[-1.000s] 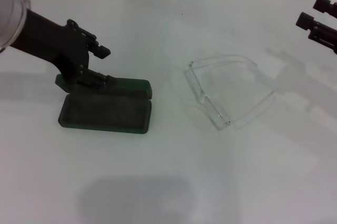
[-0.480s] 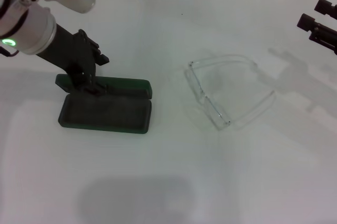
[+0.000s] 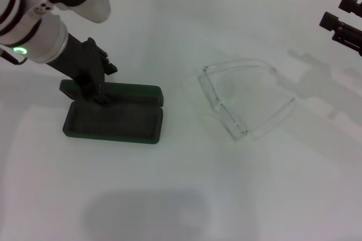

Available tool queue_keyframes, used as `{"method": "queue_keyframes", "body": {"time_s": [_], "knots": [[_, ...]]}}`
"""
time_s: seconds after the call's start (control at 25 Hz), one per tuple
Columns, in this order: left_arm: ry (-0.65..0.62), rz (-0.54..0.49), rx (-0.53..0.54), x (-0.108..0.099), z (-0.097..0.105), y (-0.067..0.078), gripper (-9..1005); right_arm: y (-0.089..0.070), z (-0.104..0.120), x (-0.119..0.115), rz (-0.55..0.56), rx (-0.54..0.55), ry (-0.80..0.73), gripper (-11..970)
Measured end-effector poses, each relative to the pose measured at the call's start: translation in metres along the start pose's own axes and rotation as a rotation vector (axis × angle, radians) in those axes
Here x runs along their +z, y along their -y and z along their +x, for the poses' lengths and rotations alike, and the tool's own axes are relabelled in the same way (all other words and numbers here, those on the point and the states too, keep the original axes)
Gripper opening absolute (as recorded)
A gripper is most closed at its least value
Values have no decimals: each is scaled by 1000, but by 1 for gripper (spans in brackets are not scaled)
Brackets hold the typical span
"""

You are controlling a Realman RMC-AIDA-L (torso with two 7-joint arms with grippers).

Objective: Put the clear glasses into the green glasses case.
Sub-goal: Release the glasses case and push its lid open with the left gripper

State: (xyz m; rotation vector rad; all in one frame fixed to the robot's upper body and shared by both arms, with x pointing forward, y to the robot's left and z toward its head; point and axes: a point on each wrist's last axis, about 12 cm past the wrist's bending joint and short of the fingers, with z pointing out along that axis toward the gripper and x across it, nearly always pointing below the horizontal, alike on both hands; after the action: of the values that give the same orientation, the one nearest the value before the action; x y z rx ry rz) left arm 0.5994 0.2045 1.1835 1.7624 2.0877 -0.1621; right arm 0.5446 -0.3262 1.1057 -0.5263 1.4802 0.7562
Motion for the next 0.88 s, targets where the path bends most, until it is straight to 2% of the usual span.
{"method": "queue_keyframes", "body": {"time_s": [0.32,0.88], "knots": [[-55,8,-2,14,2,-4,643,0,1,-1,7,5,4,712],[-65,-8,6,17,0,-5,642,0,3,0,16,-3,1,710]]}}
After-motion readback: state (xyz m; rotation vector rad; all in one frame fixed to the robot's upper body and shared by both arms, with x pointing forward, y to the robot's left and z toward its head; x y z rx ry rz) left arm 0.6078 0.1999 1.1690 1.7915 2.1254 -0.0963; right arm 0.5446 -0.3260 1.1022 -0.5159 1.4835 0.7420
